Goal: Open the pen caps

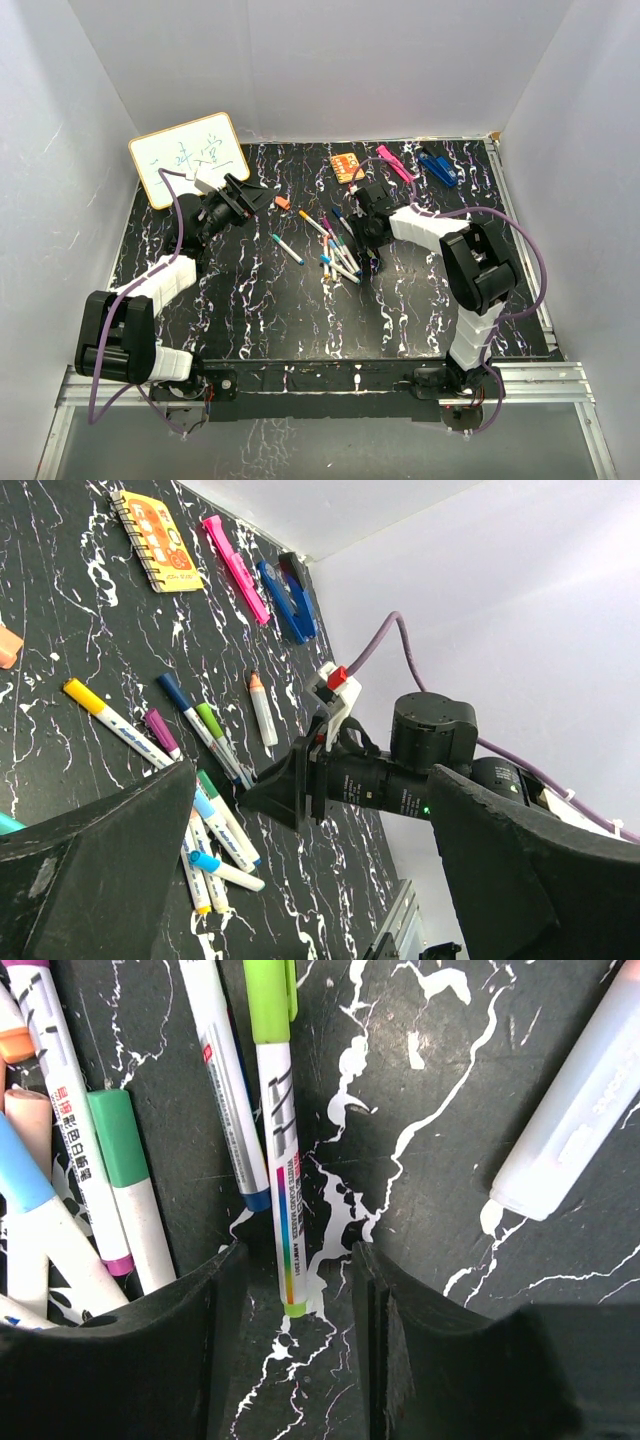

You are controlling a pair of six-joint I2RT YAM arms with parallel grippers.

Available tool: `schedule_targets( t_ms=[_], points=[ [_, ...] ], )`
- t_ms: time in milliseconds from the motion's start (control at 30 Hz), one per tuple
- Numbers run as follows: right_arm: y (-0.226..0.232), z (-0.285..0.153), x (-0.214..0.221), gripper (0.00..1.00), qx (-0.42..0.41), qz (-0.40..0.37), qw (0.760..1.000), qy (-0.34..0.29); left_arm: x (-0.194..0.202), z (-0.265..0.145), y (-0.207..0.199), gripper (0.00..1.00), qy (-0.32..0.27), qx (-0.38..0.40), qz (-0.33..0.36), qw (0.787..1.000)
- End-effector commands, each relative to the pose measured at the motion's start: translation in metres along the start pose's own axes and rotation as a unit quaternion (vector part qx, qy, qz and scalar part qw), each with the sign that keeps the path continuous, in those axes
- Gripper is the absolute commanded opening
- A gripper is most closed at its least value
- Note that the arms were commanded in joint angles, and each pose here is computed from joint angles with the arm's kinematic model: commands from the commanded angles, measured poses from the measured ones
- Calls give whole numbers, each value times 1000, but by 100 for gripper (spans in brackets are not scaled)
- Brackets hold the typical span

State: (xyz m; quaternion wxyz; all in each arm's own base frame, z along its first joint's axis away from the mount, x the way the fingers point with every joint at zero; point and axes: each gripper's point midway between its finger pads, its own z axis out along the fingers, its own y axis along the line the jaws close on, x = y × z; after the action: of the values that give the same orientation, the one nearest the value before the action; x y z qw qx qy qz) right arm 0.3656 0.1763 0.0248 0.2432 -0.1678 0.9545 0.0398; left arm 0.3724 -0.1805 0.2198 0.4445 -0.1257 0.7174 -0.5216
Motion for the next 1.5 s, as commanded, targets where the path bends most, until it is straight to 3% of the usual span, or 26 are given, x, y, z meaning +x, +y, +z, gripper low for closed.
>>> schedule_targets(
  t_ms=[0,733,900,1067,1233,1467],
  points=[
    [1,3,-16,42,5,-9,1000,-28,-5,-2,-9,98,-9,14,16,1000],
    [-3,7,-6,0,21,-10,1000,-5,-9,2,-10,98,-11,16,20,1000],
    [-5,-1,-18,0,26,-8,999,-27,-8,1,-5,98,-10,5,22,1000],
    [-8,-37,-53,0,32,2,995,-98,-3,9,1,98,0,14,6,1000],
    [7,-80,-86,0,-11,6,986,-167,10,26,0,96,21,27,-17,999],
    [32,-106,-100,0,-67,-2,978,-196,37,62,-5,95,62,21,-21,998]
  ],
)
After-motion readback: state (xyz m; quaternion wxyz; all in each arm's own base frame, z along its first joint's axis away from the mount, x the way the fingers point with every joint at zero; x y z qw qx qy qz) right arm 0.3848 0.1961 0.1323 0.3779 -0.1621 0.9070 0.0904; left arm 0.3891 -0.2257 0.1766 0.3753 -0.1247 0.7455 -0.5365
